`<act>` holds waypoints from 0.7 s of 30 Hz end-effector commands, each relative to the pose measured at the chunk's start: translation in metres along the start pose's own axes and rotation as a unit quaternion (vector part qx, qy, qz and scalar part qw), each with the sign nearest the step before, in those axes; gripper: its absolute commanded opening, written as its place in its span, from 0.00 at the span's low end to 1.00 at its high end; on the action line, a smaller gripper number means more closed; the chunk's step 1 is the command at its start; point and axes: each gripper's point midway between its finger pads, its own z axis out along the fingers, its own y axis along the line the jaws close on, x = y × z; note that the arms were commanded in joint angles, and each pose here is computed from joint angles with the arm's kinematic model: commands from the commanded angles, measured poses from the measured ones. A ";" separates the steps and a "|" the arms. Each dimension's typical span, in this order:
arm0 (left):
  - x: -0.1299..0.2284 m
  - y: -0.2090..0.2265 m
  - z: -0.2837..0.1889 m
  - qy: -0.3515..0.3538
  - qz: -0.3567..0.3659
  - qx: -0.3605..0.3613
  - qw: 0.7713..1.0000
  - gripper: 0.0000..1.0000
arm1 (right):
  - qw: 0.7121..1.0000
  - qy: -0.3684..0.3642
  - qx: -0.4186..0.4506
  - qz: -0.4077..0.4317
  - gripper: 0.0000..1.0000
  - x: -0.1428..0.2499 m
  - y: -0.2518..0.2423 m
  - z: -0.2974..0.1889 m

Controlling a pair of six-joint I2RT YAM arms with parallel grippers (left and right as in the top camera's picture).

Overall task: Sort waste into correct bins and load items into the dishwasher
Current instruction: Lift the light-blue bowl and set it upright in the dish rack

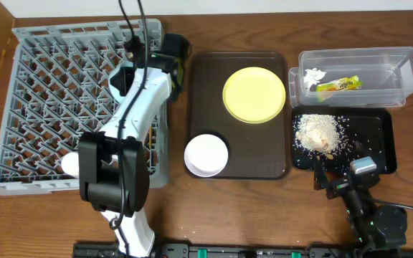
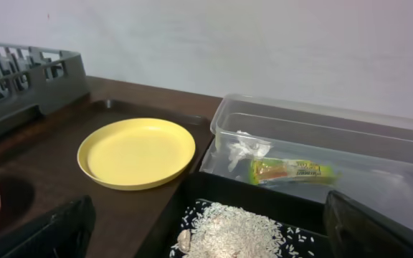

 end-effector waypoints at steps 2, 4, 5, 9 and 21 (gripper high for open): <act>0.002 0.005 0.002 -0.004 0.004 -0.023 1.000 0.07 | 1.000 0.000 0.010 -0.003 0.99 0.001 -0.005 0.000; -0.002 0.016 0.001 -0.016 0.007 -0.055 0.998 0.08 | 1.000 0.000 0.011 -0.003 0.99 0.001 -0.005 0.000; -0.007 0.027 -0.001 -0.031 0.007 -0.090 0.995 0.07 | 1.000 0.000 0.010 -0.003 0.99 0.001 -0.005 0.000; -0.011 0.034 -0.002 -0.043 0.002 -0.113 0.993 0.07 | 1.000 0.000 0.010 -0.003 0.99 0.001 -0.005 0.000; 0.020 0.006 0.011 -0.018 0.025 -0.078 0.997 0.08 | 1.000 0.000 0.010 -0.003 0.99 0.001 -0.005 0.000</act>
